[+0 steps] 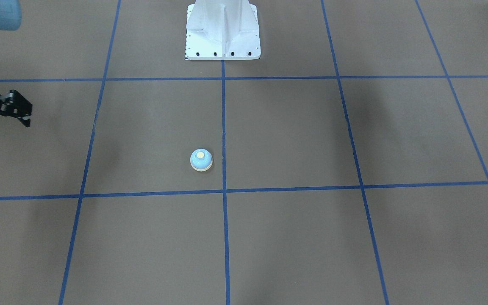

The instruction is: Place and press bell with both arms

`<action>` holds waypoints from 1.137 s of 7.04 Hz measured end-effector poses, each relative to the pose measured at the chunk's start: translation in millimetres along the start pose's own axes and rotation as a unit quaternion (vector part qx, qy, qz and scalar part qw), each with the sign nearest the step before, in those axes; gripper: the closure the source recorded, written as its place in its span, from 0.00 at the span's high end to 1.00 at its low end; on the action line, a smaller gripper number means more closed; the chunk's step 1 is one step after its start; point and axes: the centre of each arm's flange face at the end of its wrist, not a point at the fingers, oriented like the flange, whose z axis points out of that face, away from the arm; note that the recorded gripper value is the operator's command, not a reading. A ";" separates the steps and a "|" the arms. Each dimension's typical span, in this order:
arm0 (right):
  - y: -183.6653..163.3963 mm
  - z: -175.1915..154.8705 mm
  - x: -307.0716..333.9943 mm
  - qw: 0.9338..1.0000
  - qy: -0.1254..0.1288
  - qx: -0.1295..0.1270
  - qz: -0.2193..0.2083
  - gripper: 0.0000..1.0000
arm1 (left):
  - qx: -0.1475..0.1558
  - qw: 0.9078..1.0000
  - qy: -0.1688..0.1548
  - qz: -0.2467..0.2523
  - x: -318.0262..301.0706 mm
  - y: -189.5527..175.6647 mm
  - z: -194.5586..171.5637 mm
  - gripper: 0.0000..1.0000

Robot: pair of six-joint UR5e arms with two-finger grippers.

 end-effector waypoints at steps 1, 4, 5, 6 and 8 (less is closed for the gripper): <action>10.0 -5.2 41.9 1.000 0.002 -0.002 -0.011 1.00 | -0.001 1.000 -0.002 -0.009 -7.8 4.2 -0.4 1.00; 28.4 -8.2 129.9 0.999 -0.007 -0.007 0.035 1.00 | 0.001 1.000 -0.008 -0.012 -24.4 39.7 17.3 1.00; 36.4 -4.3 155.0 0.999 -0.005 -0.011 0.049 1.00 | -0.004 1.000 -0.009 -0.017 -33.3 58.9 31.1 1.00; 43.5 3.3 176.7 0.998 -0.003 -0.018 0.055 1.00 | -0.009 1.000 -0.008 -0.024 -40.6 75.8 41.1 1.00; 64.3 17.0 219.6 0.998 -0.013 -0.033 0.051 1.00 | -0.010 0.999 -0.002 -0.035 -41.4 84.5 34.6 1.00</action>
